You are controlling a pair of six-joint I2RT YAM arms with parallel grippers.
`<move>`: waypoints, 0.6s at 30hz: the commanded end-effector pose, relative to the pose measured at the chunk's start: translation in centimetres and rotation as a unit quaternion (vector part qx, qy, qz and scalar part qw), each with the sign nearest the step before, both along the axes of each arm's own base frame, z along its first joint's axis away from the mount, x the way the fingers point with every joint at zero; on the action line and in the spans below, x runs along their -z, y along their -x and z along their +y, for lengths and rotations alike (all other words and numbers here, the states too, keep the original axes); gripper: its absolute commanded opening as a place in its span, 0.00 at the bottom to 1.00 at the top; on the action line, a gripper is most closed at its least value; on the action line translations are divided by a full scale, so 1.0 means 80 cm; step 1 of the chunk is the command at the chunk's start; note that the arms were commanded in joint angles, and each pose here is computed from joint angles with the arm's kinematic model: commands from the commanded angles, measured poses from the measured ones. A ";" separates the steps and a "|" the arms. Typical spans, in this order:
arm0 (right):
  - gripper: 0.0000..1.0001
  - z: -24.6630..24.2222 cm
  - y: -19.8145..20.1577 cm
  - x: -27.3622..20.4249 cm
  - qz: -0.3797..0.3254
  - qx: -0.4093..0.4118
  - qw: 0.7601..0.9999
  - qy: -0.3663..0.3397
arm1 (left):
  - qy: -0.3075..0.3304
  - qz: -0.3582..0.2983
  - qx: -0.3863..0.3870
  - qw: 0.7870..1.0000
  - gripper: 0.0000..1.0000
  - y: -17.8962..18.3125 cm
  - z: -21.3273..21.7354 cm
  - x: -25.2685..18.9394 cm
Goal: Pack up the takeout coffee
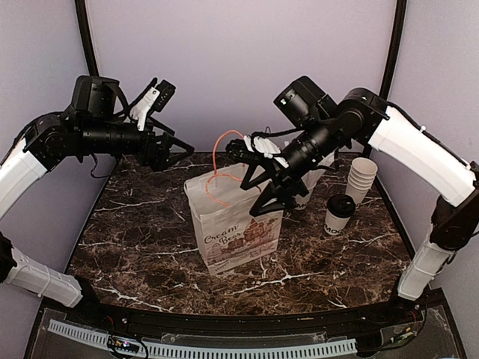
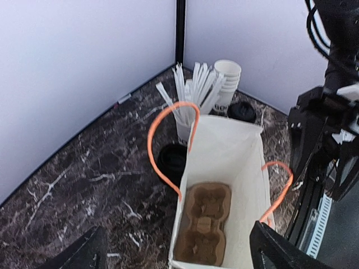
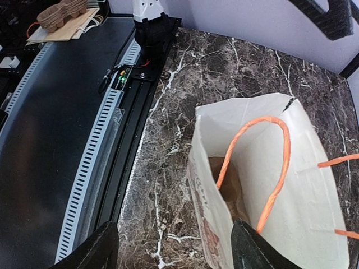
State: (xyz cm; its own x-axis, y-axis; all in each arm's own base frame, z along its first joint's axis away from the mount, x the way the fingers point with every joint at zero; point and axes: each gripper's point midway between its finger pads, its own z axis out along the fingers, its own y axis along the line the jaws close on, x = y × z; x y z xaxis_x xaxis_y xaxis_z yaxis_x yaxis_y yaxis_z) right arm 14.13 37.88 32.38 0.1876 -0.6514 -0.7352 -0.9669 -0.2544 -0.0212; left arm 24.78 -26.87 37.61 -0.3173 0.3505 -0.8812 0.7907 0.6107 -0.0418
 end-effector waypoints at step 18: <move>0.63 0.030 -0.038 -0.022 -0.055 0.040 0.997 -0.026 | 0.066 0.004 -0.005 0.998 0.65 -0.114 -0.081 0.017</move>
